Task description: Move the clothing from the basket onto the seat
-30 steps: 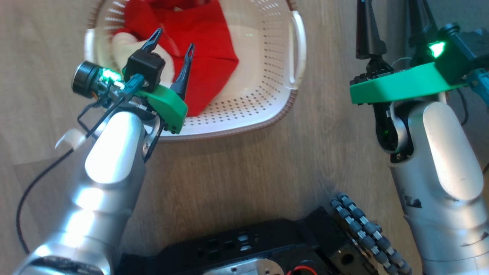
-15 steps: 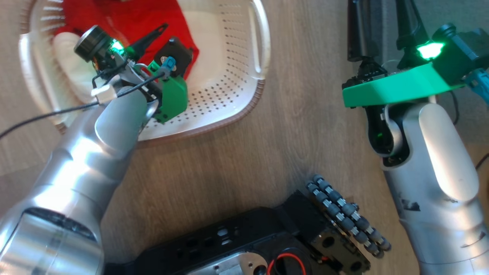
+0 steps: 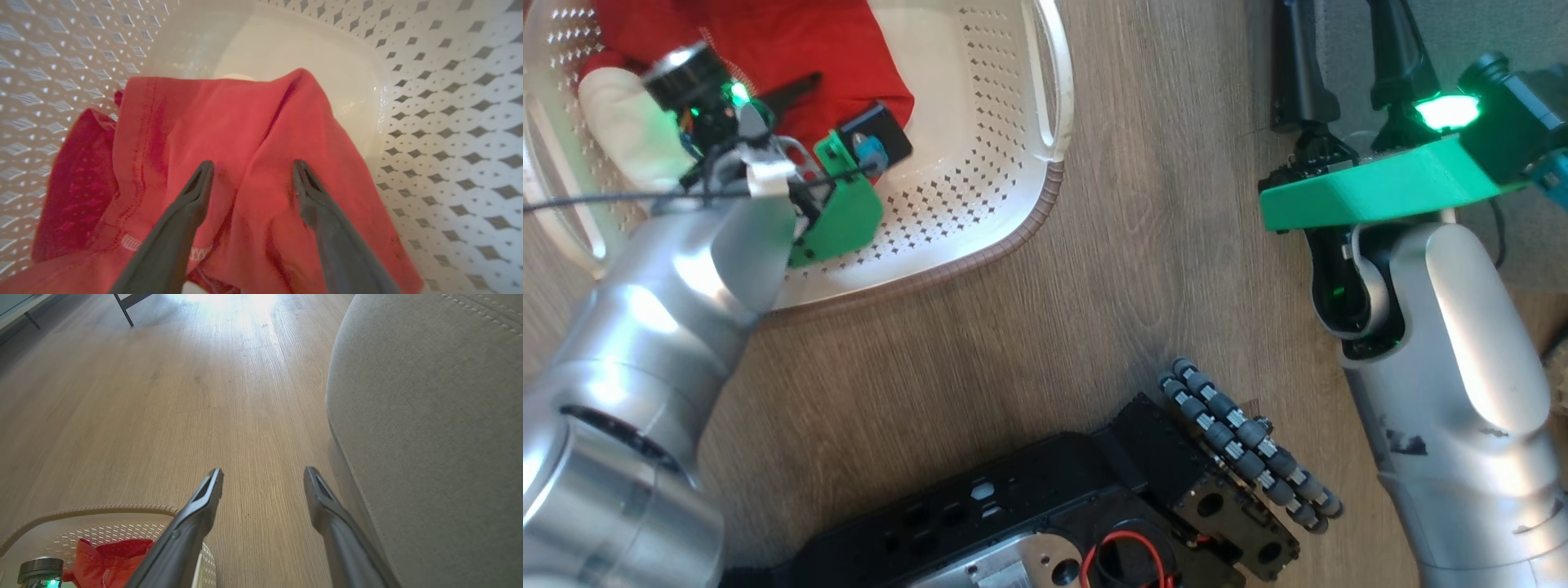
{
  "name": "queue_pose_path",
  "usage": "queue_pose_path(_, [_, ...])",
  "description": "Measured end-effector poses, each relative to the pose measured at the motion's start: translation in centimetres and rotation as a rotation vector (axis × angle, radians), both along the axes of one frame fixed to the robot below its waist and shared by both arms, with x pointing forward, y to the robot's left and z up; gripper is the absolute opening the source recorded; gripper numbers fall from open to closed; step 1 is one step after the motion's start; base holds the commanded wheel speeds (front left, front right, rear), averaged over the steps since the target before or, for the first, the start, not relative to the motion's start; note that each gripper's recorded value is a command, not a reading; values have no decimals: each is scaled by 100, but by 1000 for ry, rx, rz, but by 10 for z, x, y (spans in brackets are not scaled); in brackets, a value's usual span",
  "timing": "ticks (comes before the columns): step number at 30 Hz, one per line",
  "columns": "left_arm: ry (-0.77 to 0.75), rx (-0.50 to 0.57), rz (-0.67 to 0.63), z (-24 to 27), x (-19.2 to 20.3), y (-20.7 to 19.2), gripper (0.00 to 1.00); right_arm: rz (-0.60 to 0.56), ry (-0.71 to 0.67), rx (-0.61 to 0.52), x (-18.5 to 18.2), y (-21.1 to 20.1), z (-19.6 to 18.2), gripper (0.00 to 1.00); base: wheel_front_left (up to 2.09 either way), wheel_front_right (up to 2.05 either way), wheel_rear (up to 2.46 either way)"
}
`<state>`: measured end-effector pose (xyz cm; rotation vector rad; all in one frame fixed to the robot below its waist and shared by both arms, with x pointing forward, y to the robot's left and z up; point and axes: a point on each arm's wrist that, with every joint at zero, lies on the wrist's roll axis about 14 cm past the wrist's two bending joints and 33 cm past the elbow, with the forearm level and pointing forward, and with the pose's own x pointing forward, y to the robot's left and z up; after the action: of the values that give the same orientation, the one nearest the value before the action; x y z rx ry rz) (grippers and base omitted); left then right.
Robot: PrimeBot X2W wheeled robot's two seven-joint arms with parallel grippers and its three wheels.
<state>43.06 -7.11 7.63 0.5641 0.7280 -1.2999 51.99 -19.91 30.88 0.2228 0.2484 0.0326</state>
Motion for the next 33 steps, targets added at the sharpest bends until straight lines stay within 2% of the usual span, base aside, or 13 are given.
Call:
queue_pose_path(3, [-8,84,-12,-9,6,13,100,-14,15,6,-5,-3,-4,100,0,0,0])
queue_pose_path(15, [16,269,-39,-27,0,43,100,-18,36,16,-9,-1,-12,100,0,0,0])
queue_pose_path(21, [14,345,-42,-31,4,56,100,-13,36,23,-8,2,-14,100,0,0,0])
queue_pose_path(25, [10,356,-38,-30,7,59,100,-9,36,23,-8,3,-14,100,0,0,0])
queue_pose_path(26, [9,356,-38,-30,7,59,69,-8,35,24,-8,3,-14,100,0,0,0])
queue_pose_path(27, [12,356,-34,-30,7,60,19,-8,35,25,-8,4,-14,100,0,0,0])
queue_pose_path(28, [15,356,-28,-30,7,60,0,-7,34,26,-7,4,-14,100,0,0,0])
queue_pose_path(33, [21,347,-8,-26,9,61,0,-5,21,22,-4,4,-10,100,0,0,0])
